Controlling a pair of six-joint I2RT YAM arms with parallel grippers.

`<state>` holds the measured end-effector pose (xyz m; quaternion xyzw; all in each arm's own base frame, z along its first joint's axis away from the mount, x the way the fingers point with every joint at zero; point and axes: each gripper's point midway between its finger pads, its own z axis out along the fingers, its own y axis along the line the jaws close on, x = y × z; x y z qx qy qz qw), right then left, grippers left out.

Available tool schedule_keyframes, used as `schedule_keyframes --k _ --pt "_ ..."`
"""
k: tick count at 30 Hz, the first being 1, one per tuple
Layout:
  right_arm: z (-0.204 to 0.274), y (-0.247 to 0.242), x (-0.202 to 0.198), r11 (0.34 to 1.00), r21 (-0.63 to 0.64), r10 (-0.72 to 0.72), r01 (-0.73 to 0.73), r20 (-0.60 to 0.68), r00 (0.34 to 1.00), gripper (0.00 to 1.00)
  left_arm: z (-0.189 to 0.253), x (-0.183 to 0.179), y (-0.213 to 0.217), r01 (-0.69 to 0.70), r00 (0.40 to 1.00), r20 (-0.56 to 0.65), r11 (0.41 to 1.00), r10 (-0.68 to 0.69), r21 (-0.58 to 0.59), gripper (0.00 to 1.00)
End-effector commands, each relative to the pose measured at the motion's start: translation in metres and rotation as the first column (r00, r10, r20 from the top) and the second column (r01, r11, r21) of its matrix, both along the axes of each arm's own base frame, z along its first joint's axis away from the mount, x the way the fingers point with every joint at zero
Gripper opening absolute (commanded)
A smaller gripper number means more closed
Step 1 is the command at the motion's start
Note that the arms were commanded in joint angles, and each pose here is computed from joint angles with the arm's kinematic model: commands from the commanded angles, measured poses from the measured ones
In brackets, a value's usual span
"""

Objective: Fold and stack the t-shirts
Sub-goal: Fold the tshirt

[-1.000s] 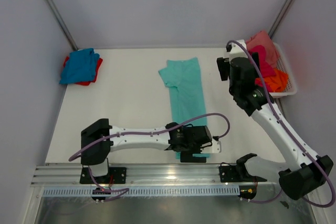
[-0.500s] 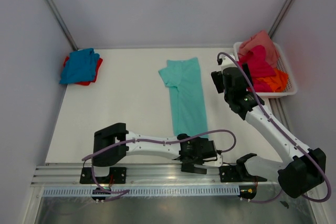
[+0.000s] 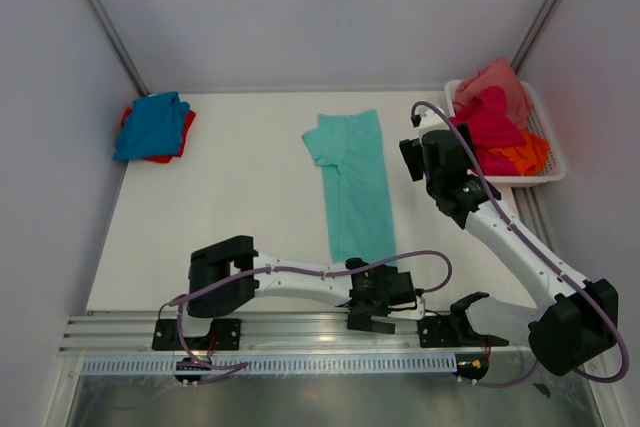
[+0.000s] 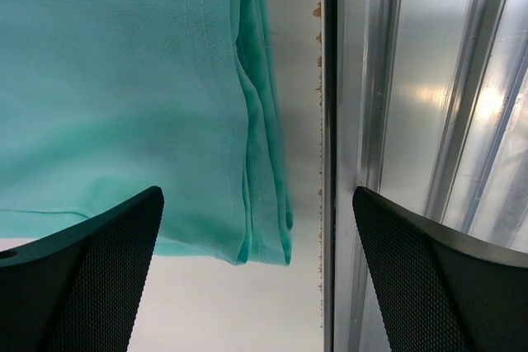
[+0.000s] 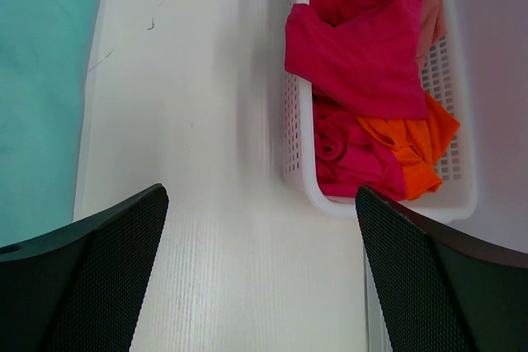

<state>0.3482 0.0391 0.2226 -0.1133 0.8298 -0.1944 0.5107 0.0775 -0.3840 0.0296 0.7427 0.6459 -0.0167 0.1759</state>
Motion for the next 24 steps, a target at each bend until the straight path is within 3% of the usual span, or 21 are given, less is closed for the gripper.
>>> schedule_keyframes --k 1,10,24 --pt "0.007 0.003 0.004 0.999 0.039 -0.004 0.002 0.043 0.999 0.99 0.007 0.001 -0.012 -0.015 1.000 0.017 0.999 0.016 -0.034 0.99" --pt "0.004 0.003 0.004 0.999 0.040 0.000 -0.002 0.039 0.999 1.00 0.015 0.024 -0.015 -0.061 0.988 0.141 0.996 0.069 -0.061 0.99" --pt "0.002 0.003 0.004 0.999 0.032 0.001 -0.002 0.031 1.000 0.99 0.004 0.026 -0.012 -0.084 0.984 0.154 0.996 0.089 -0.039 0.99"
